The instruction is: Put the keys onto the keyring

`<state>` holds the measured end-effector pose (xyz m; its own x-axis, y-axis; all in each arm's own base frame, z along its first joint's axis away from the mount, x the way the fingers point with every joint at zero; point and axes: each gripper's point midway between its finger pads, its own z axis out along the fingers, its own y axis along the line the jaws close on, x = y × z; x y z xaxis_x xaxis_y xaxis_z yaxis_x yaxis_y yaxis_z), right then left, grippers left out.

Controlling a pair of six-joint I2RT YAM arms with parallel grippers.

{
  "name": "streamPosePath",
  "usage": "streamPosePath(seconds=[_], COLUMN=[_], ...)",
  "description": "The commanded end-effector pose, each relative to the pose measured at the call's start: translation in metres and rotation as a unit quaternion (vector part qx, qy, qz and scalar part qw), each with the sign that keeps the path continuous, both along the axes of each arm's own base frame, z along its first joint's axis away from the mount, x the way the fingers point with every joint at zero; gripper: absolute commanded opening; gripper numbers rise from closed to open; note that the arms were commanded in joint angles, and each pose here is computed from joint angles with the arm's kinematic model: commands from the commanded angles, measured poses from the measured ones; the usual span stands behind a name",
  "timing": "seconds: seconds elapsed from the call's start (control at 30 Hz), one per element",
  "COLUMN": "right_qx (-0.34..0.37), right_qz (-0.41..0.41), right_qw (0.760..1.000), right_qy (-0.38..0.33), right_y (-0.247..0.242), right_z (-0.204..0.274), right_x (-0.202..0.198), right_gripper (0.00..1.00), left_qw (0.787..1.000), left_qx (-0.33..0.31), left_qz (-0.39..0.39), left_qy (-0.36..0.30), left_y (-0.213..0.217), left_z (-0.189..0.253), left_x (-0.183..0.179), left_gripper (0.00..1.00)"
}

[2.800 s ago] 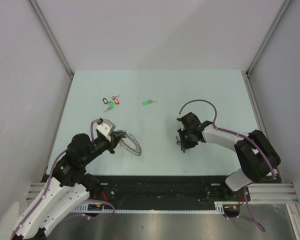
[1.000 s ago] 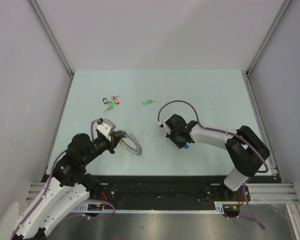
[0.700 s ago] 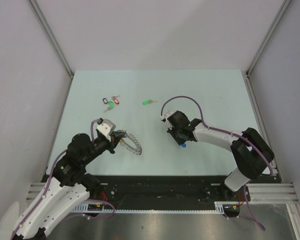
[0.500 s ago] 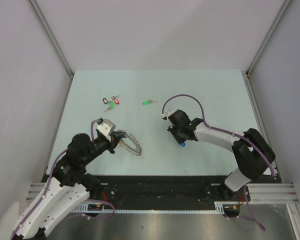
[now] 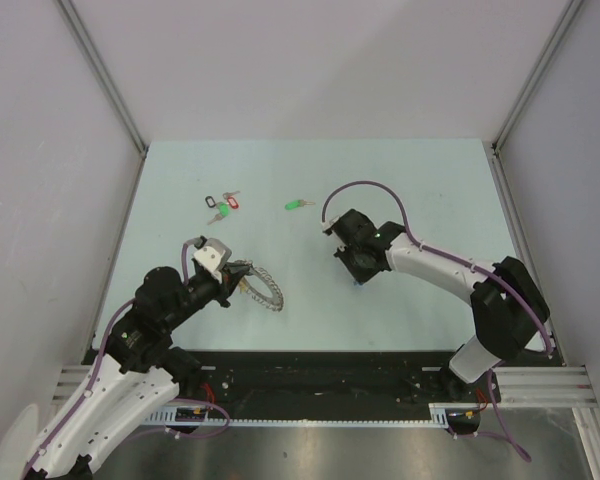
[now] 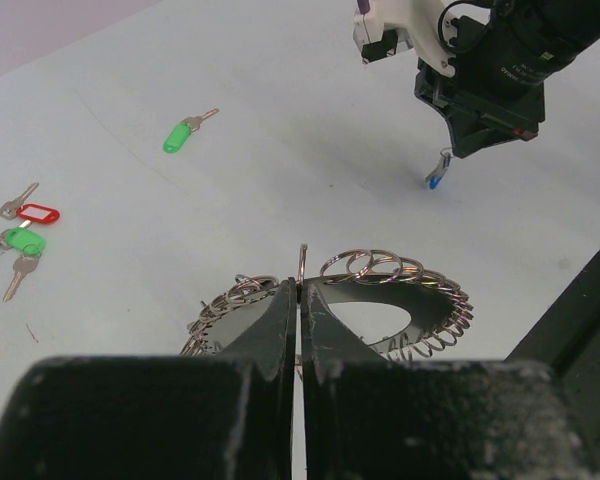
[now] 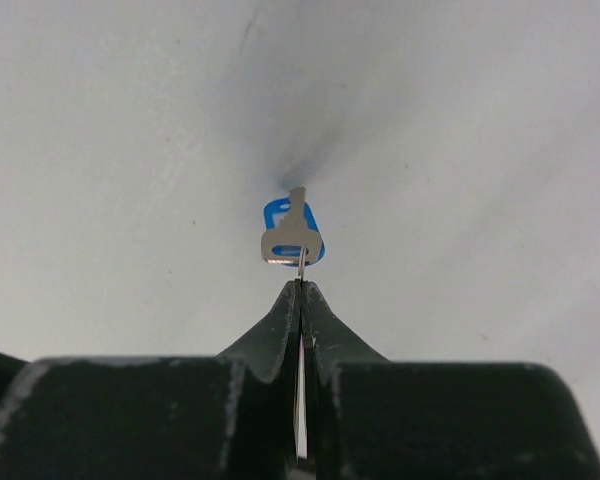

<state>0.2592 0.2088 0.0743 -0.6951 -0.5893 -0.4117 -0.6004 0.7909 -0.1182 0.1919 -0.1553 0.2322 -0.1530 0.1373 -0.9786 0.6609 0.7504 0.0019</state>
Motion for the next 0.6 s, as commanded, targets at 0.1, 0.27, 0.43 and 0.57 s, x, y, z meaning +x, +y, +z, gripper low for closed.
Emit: streamPosePath(seconds=[0.1,0.27,0.43,0.57], right_qx=[-0.172,-0.148,-0.136,-0.146], right_qz=[-0.030,0.033,0.073,0.105], right_qw=[0.983,0.984,0.984,0.979], right_qy=[0.060,0.088,0.090,0.100], right_y=[-0.061,-0.049,-0.022,-0.006], right_z=[0.012,0.014,0.000,-0.018], right_x=[-0.018,-0.018,0.002,0.017], right_gripper=[0.00,0.00,0.00,0.00], left_qw=[1.000,0.999,1.000,1.000], left_qx=[-0.013,-0.014,-0.013,-0.012], left_qz=[-0.005,-0.004,-0.005,-0.005], left_qy=[-0.027,-0.028,-0.028,-0.027], left_y=[-0.003,-0.003,-0.003,-0.003], left_z=[0.016,0.017,0.016,0.015], left_x=[0.003,0.003,0.003,0.003], left_gripper=[0.00,0.00,0.00,0.00])
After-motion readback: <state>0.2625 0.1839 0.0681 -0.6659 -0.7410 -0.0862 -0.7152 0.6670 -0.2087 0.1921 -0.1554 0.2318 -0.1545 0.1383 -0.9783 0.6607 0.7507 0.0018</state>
